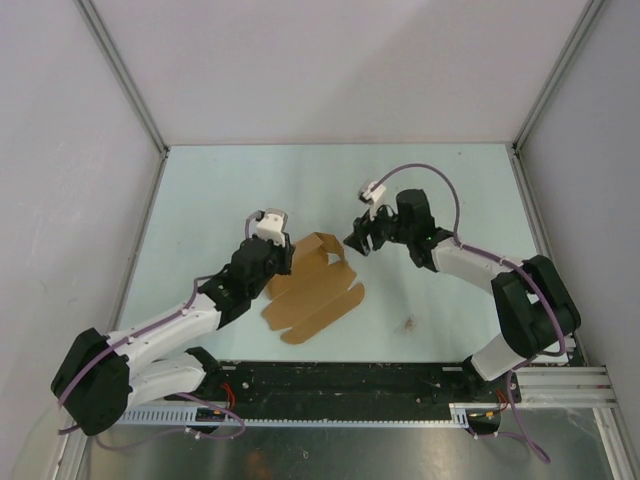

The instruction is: Fold the paper box

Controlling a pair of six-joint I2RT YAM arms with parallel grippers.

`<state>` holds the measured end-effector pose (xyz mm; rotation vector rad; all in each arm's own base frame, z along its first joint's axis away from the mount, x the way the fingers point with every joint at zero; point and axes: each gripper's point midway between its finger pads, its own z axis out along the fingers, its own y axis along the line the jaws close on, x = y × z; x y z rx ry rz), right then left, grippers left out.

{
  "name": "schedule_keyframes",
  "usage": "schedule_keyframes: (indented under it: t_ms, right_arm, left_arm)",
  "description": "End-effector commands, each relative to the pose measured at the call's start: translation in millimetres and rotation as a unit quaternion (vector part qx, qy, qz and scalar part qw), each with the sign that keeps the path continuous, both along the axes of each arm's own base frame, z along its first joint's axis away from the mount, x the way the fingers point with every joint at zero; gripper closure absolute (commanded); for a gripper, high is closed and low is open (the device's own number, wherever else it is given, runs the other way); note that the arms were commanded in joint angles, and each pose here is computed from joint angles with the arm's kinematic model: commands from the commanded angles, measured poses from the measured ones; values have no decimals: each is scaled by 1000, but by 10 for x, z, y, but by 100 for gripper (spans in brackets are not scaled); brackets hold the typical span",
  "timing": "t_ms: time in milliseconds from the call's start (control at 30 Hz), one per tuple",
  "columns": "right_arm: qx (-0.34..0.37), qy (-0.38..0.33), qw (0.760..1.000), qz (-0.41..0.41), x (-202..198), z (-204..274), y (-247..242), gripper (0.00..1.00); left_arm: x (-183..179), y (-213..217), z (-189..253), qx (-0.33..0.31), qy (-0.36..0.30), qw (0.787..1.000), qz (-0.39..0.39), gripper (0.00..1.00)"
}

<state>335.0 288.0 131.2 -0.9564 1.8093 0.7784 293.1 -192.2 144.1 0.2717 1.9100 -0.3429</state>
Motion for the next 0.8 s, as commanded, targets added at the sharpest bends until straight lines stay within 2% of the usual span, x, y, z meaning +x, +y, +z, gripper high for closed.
schedule_keyframes:
  t_ms: [0, 100, 167, 367, 567, 767]
  right_arm:
    - [57, -32, 997, -50, 316, 379, -203, 38]
    - [51, -37, 993, -99, 538, 339, -370, 38]
    - [39, -40, 993, -101, 594, 277, -398, 40]
    - [17, -24, 999, -35, 616, 27, -224, 47]
    - [-23, -25, 999, -15, 655, -182, -83, 52]
    - [-20, -18, 999, 27, 517, -200, 51, 55]
  left_arm:
    - [172, 18, 366, -11, -41, 999, 18, 74]
    - [232, 57, 375, -9, -42, 999, 28, 74]
    - [278, 87, 360, -6, -39, 999, 33, 75]
    - [310, 80, 192, 9, -20, 999, 26, 78]
    - [311, 81, 53, 16, -6, 1000, 26, 80]
    - [310, 48, -54, 20, 6, 1000, 19, 81]
